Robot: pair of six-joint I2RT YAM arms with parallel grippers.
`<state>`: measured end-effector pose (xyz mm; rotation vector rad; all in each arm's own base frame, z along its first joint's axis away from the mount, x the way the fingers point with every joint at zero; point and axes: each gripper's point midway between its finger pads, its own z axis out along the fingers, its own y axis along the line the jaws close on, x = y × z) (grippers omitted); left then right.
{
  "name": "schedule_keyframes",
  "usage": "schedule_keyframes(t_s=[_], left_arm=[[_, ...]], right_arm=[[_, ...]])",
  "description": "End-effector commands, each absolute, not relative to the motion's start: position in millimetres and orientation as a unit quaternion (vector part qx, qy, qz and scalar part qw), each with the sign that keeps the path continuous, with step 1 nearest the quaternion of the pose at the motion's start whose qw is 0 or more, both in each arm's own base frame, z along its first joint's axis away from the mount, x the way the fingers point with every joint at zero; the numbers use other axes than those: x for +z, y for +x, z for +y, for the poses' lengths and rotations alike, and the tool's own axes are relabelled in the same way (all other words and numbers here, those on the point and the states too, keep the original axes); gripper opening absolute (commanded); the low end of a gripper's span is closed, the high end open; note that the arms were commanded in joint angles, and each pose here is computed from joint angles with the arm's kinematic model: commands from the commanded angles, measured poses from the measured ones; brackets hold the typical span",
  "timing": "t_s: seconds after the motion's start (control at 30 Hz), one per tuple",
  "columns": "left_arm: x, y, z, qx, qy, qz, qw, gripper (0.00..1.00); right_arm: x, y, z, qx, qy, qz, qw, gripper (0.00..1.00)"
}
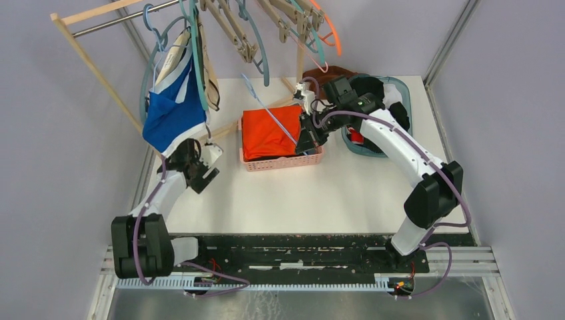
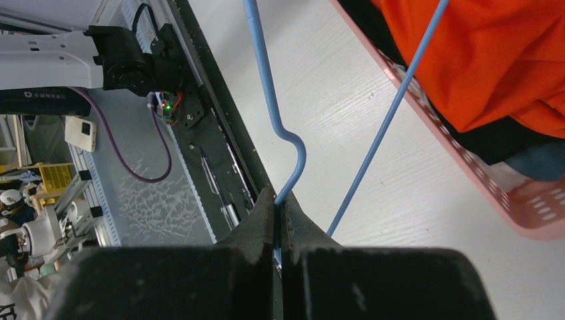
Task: Remove the underwear clipped to the hanger
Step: Place the hanger on the clothesline.
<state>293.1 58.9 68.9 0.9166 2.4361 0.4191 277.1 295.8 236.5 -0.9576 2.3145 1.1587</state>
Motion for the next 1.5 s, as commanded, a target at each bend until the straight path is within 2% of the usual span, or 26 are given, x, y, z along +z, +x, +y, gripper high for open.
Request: schedule_keyframes(t_s=[0.0, 0.17, 0.47, 0.63, 0.87, 1.13, 1.47], left_arm=[[66.1, 251.6, 68.7, 0.174, 0.347, 0.897, 0.212, 0.92], [71.7, 212.1, 76.4, 0.193, 0.374, 0.89, 0.177, 0.93], [81.2, 162.0, 86.5, 0.215, 0.414, 0.875, 0.128, 0.95], [109.0, 161.2, 75.7, 0.199, 0.412, 0.874, 0.166, 0.96], [117.6, 168.8, 66.5, 0.18, 0.407, 0.874, 0.193, 0.96], [131.9, 175.8, 63.2, 0.182, 0.404, 0.869, 0.219, 0.96], [141.2, 180.7, 58.6, 0.176, 0.393, 0.87, 0.24, 0.96]], right_arm=[[273.3, 262.4, 314.1, 0.427, -0.373, 0.79, 0.235, 0.01], [289.0, 255.2, 331.9, 0.434, -0.379, 0.782, 0.237, 0.01], [346.4, 275.4, 354.1, 0.447, -0.351, 0.761, 0.312, 0.01], [384.7, 300.3, 379.9, 0.467, -0.329, 0.749, 0.336, 0.01], [413.9, 327.9, 408.3, 0.492, -0.308, 0.729, 0.361, 0.01], [402.2, 348.5, 427.8, 0.504, -0.3, 0.725, 0.361, 0.01], [416.4, 360.1, 438.8, 0.517, -0.315, 0.693, 0.39, 0.01]])
